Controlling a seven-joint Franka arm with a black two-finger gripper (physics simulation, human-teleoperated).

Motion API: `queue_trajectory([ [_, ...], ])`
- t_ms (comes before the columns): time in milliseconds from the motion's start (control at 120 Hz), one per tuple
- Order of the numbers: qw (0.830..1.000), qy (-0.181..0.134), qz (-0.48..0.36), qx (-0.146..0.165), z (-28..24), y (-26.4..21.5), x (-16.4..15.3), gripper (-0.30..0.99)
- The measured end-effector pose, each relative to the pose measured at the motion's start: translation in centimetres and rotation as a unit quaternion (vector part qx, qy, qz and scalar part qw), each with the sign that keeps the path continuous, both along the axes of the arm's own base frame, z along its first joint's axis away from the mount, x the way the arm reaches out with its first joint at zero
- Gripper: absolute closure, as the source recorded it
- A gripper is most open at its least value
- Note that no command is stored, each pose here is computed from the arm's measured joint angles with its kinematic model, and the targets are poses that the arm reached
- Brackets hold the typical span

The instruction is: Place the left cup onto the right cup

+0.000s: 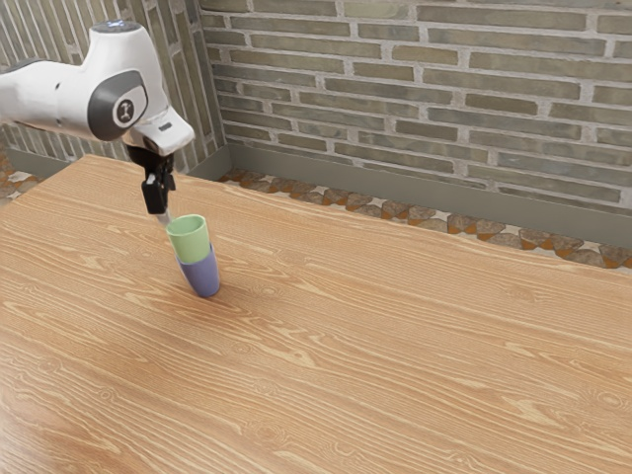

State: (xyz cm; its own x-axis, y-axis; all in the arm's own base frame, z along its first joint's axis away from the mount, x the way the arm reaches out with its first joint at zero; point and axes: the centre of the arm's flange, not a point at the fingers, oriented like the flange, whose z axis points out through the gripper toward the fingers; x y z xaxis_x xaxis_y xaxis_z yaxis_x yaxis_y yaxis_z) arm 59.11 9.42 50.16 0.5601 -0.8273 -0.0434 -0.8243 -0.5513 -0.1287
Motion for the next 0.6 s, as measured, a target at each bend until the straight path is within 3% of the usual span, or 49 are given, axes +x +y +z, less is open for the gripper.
queue_trajectory([
  [600, 0.999, 0.027, 0.02, -0.009, 8.4, -2.6, -1.5, 0.0],
])
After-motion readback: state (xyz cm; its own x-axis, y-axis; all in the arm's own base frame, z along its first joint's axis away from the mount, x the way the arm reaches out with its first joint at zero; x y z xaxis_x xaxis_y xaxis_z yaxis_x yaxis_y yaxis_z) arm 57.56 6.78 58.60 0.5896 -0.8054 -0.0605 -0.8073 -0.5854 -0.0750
